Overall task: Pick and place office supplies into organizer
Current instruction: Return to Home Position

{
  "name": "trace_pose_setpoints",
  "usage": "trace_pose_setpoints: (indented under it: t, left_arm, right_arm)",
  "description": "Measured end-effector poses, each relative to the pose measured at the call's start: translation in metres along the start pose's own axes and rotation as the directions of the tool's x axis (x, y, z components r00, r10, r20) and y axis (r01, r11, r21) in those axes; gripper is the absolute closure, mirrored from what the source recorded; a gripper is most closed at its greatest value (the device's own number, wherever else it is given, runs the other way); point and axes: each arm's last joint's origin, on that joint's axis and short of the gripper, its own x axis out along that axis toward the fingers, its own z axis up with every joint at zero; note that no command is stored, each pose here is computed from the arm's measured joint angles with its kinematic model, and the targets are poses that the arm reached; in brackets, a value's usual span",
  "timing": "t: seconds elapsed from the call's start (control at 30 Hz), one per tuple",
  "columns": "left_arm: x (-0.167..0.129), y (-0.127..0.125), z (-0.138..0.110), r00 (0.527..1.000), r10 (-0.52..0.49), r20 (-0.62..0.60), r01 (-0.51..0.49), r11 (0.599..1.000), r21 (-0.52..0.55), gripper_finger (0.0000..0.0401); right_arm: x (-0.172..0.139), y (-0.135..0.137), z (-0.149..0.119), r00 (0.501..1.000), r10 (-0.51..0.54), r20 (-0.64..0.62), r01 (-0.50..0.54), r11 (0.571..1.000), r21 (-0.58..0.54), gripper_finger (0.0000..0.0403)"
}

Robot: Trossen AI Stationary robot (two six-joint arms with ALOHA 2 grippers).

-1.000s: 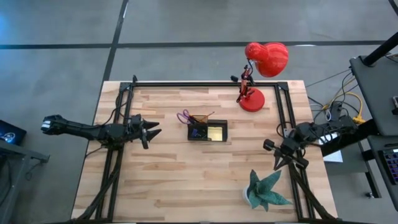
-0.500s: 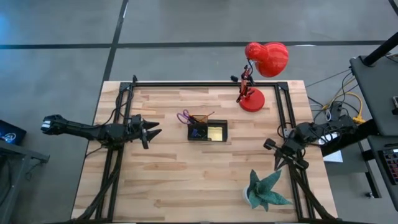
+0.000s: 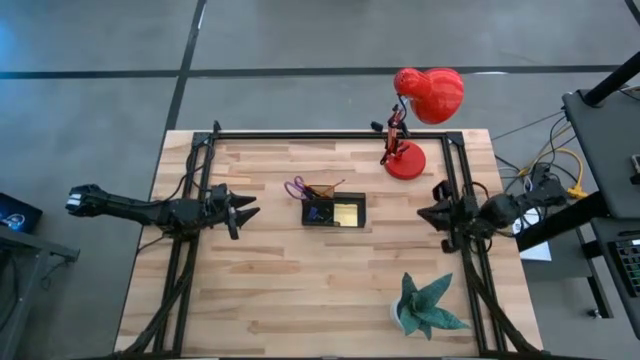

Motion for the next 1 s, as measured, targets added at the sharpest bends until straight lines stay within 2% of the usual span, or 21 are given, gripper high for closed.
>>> trace_pose_setpoints:
  t: [0.27, 0.43, 0.63, 1.0]
  left_arm:
    - [0.000, 0.000, 0.000, 1.000, 0.000, 0.000, 0.000, 1.000, -0.001, 0.0205]
    - [0.000, 0.000, 0.000, 1.000, 0.000, 0.000, 0.000, 1.000, 0.000, 0.0205]
    - [0.000, 0.000, 0.000, 1.000, 0.000, -0.001, 0.000, 1.000, 0.000, 0.0205]
    - [0.000, 0.000, 0.000, 1.000, 0.000, 0.000, 0.000, 1.000, 0.000, 0.0205]
  right_arm:
    - [-0.003, 0.002, -0.023, 0.969, 0.083, -0.231, -0.107, 0.990, -0.093, 0.0394]
    - [-0.003, 0.002, -0.023, 0.970, 0.087, -0.228, -0.115, 0.987, -0.109, 0.0394]
    - [-0.003, 0.002, -0.023, 0.969, 0.087, -0.231, -0.098, 0.994, -0.037, 0.0394]
    - [-0.003, 0.002, -0.023, 0.969, 0.088, -0.230, -0.098, 0.995, -0.034, 0.0394]
